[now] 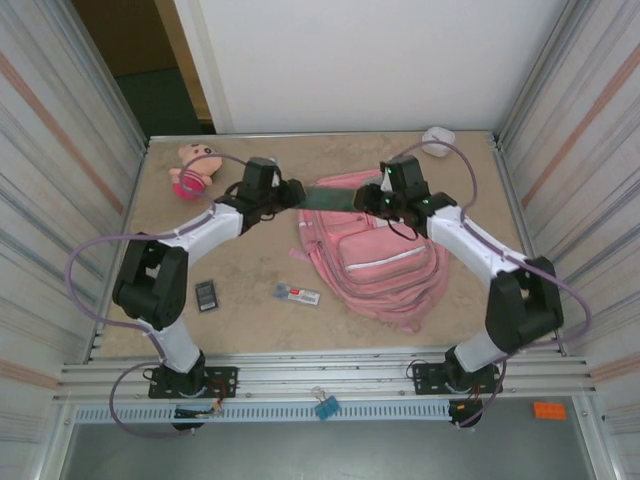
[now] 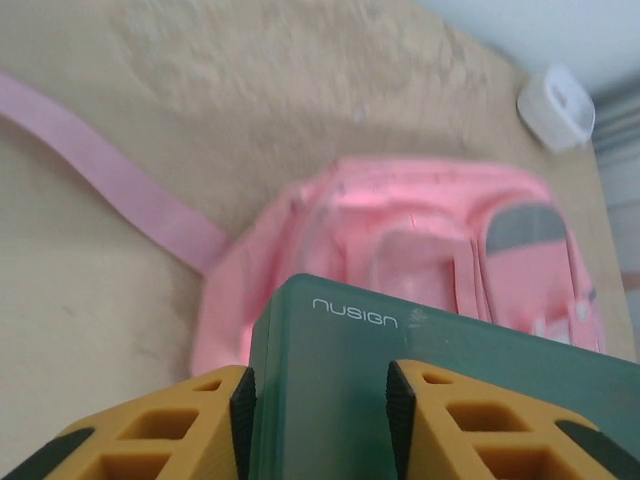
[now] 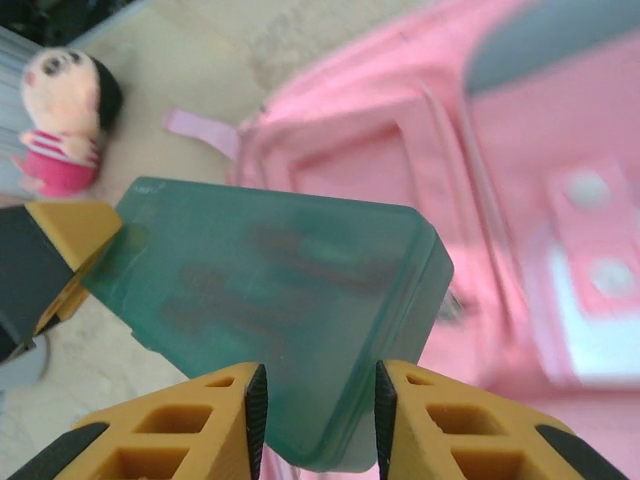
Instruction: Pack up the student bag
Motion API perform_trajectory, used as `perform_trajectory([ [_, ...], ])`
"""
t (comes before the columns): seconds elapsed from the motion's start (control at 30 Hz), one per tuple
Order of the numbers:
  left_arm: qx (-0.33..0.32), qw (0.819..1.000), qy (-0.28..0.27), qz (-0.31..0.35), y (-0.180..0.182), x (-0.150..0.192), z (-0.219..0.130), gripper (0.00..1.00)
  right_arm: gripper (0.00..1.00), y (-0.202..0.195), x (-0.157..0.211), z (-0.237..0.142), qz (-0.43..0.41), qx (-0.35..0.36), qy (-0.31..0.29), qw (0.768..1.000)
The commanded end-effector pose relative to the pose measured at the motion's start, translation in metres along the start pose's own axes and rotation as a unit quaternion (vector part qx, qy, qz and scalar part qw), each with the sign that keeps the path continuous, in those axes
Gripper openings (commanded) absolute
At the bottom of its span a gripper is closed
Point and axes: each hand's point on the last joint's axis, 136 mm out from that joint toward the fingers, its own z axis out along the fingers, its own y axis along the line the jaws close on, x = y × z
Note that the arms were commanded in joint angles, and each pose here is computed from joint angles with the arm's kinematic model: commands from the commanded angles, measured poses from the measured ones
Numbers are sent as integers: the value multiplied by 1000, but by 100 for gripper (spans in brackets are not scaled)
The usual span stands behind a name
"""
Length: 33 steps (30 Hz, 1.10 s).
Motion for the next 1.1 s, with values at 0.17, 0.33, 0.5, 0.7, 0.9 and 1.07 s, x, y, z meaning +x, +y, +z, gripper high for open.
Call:
perform_trajectory([
  [0.17,61,997,31,22,-43,42,-24,55,64,-25,57,-65,-70,58,65,994],
  [0.33,24,999,10,22,-13,33,-54,68,77,-29,61,-90,-234,123,125,956],
  [0.5,-10,1000,-9,-1,30,23,-85,69,93,-6,71,-71,-426,99,189,879],
  [0.7,-43,998,-38,-29,75,17,-125,69,99,10,77,-17,-536,65,220,813],
  [0.9,-56,996,-41,-48,95,30,-142,69,99,13,77,34,-551,45,244,797],
  [1.07,-61,995,-33,-71,106,46,-140,70,99,-1,85,65,-551,46,279,785],
])
